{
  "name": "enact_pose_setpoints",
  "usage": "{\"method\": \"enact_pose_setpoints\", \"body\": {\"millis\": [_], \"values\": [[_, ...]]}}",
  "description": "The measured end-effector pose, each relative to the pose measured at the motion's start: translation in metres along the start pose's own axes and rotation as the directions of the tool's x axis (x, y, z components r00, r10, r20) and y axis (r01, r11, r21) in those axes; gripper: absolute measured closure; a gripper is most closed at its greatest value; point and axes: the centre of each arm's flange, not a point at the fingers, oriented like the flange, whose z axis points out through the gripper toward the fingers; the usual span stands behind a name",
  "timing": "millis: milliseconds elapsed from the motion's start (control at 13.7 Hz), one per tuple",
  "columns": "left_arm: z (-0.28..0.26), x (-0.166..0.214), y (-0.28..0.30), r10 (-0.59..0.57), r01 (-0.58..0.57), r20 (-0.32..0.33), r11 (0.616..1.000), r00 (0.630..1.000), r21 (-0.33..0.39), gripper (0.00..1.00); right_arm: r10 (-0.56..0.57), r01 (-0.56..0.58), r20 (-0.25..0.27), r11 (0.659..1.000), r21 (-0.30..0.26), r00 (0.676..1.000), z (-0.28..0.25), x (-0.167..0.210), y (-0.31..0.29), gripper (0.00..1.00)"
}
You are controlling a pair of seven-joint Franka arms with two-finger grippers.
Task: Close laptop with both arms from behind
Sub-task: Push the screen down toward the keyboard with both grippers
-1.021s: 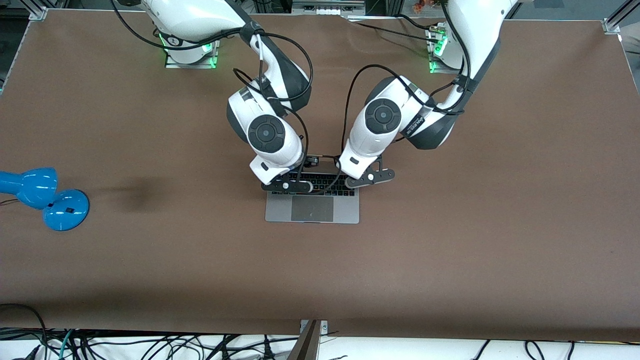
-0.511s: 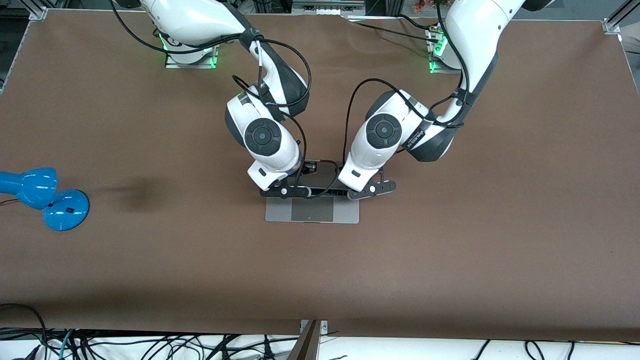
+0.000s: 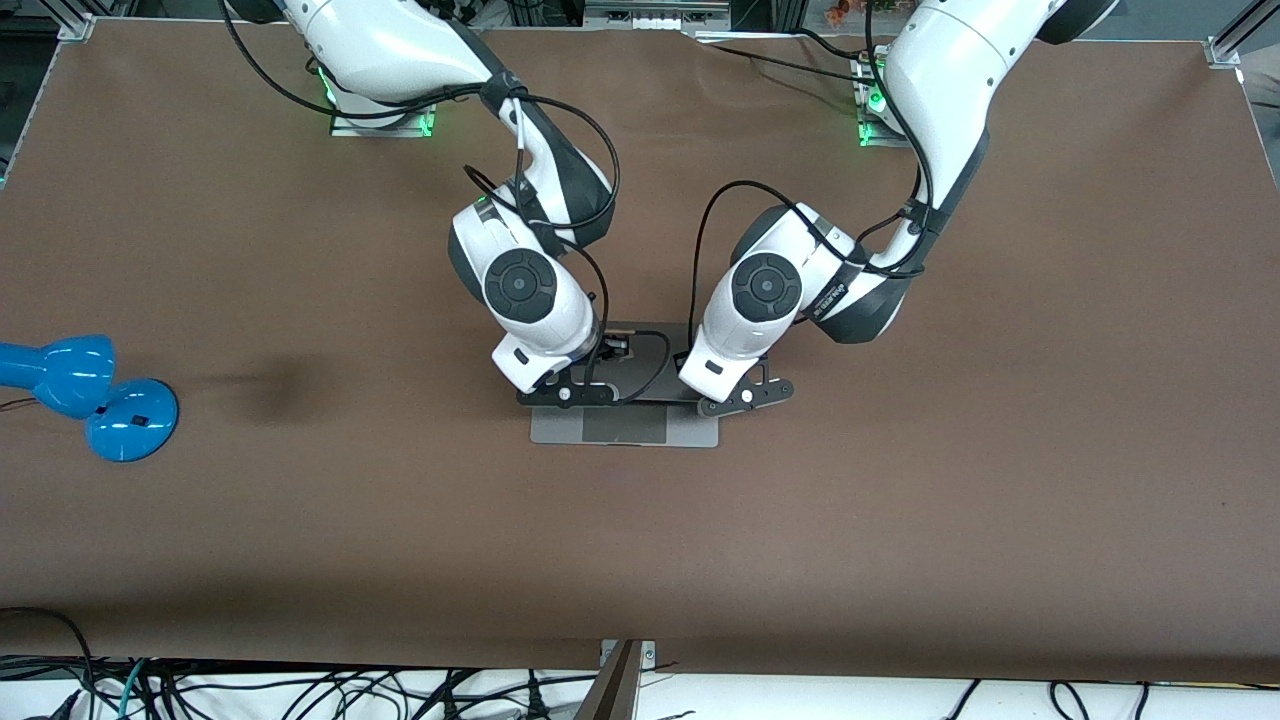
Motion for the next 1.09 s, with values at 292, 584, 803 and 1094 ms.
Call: {"method": "enact_pose_setpoints", "body": {"millis": [292, 584, 803, 1094], "values": [[0.003, 0.001, 0.0, -0.002, 0.002, 0.003, 1.0, 1.0, 0.002, 0.99, -0.006, 0.006, -0.023, 1.0, 0.011, 1.0, 0.019, 0.008, 0.002, 0.92], [0.006, 0.005, 0.0, -0.006, 0.006, 0.004, 1.0, 1.0, 0.001, 0.99, -0.014, 0.015, -0.028, 1.0, 0.013, 1.0, 0.025, 0.01, 0.003, 0.92], [0.008, 0.006, 0.0, -0.007, 0.007, 0.005, 1.0, 1.0, 0.0, 0.99, -0.02, 0.021, -0.03, 1.0, 0.011, 0.999, 0.028, 0.012, 0.005, 0.93], [0.015, 0.014, 0.001, -0.016, 0.016, 0.007, 1.0, 1.0, -0.004, 0.99, -0.023, 0.024, -0.042, 1.0, 0.015, 0.999, 0.035, 0.015, 0.006, 0.93]]}}
